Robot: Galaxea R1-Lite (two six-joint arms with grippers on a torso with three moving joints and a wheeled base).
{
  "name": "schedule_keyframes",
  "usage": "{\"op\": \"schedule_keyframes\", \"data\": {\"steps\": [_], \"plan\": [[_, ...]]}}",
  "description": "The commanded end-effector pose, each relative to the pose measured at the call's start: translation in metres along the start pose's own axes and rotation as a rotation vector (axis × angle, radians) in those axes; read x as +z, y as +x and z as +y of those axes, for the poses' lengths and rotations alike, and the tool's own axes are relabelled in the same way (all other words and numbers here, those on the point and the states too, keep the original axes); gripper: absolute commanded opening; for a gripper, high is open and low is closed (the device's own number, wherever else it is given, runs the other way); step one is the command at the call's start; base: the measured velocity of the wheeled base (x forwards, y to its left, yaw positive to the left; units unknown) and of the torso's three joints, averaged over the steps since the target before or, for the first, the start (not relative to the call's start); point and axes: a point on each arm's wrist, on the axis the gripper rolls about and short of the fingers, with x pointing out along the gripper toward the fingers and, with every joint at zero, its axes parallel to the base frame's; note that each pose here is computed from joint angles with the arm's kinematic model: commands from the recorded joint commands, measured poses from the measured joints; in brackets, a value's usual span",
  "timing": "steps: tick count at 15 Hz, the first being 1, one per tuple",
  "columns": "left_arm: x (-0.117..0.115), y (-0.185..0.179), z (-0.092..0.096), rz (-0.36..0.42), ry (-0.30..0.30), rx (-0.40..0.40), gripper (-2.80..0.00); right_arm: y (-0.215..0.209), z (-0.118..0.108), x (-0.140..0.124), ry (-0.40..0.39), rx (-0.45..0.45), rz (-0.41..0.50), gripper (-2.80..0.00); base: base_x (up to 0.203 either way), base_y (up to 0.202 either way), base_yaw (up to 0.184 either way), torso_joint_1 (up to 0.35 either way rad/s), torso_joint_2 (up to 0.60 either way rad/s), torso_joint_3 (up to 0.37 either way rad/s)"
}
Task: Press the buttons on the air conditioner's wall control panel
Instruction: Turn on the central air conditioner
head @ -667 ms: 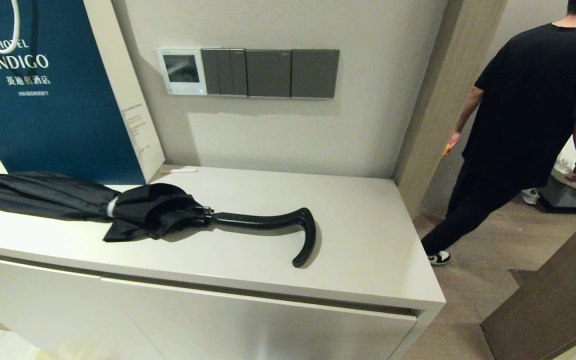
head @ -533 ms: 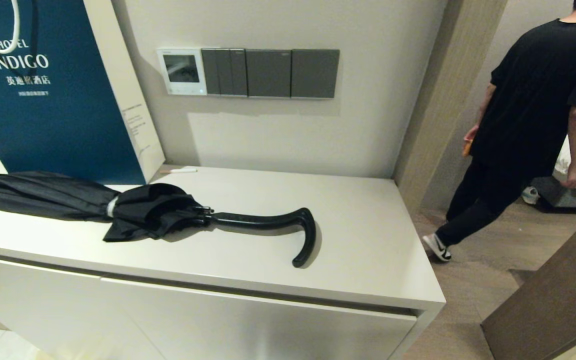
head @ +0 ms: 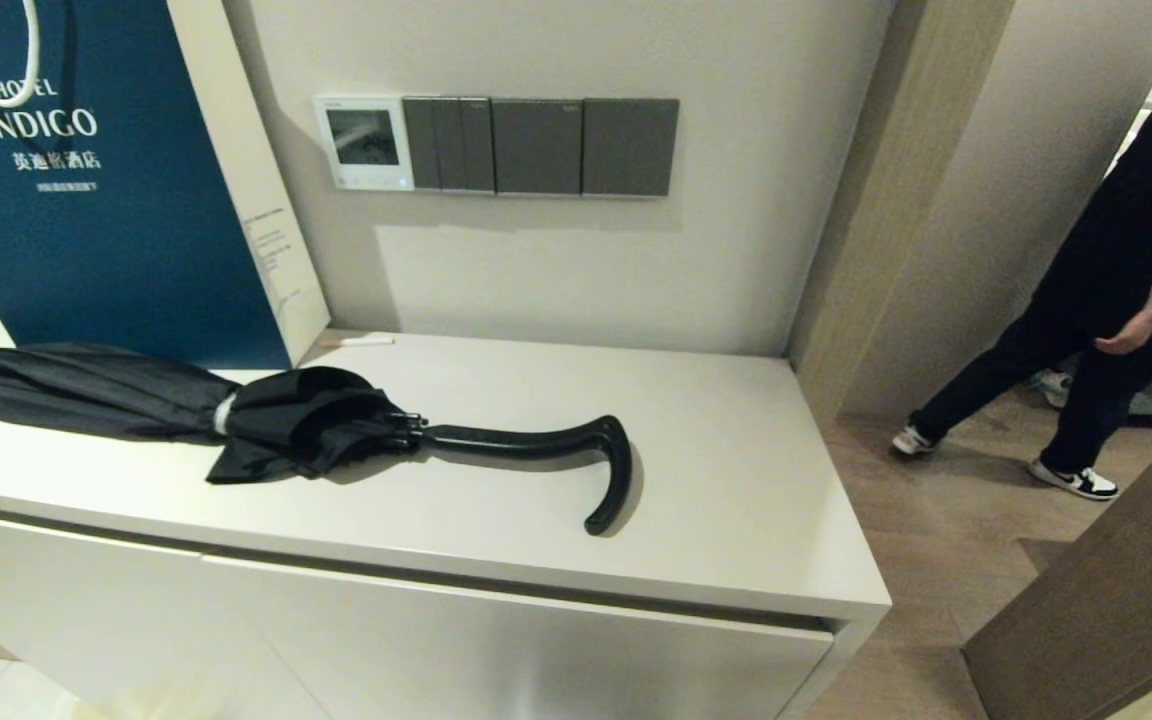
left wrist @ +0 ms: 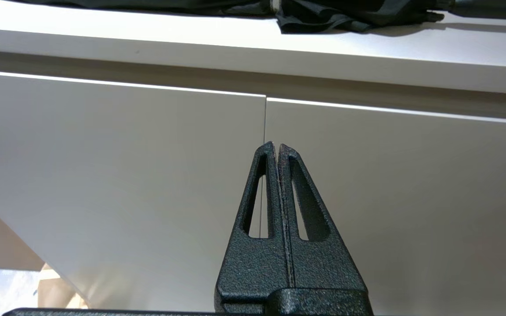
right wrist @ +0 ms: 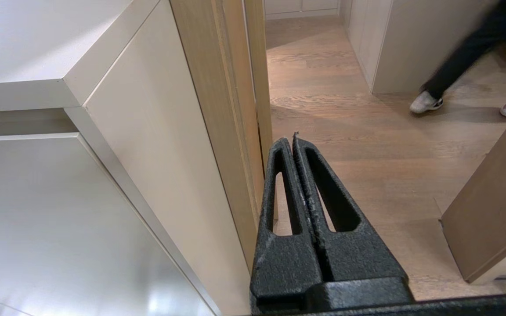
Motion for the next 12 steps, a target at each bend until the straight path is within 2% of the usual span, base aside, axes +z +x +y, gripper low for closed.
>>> {"op": "schedule_keyframes", "data": {"steps": [1, 3, 6, 9, 12], "plan": [[0.016, -0.004, 0.000, -0.044, -0.005, 0.000, -2.80, 0.000, 0.000, 0.000, 0.000, 0.000, 0.003, -2.80, 0.000, 0.000, 0.000, 0.000, 0.00, 0.000], [0.066, -0.016, 0.000, -0.147, -0.009, -0.005, -2.80, 0.000, 0.000, 0.000, 0.000, 0.000, 0.003, -2.80, 0.000, 0.000, 0.000, 0.000, 0.00, 0.000], [0.126, -0.010, -0.001, -0.158, -0.022, -0.011, -2.80, 0.000, 0.000, 0.000, 0.000, 0.000, 0.003, -2.80, 0.000, 0.000, 0.000, 0.000, 0.00, 0.000], [0.185, 0.021, -0.002, -0.129, -0.058, -0.026, -2.80, 0.000, 0.000, 0.000, 0.000, 0.000, 0.003, -2.80, 0.000, 0.000, 0.000, 0.000, 0.00, 0.000], [0.221, 0.067, -0.004, -0.062, -0.117, -0.081, -2.80, 0.000, 0.000, 0.000, 0.000, 0.000, 0.003, -2.80, 0.000, 0.000, 0.000, 0.000, 0.00, 0.000]]}}
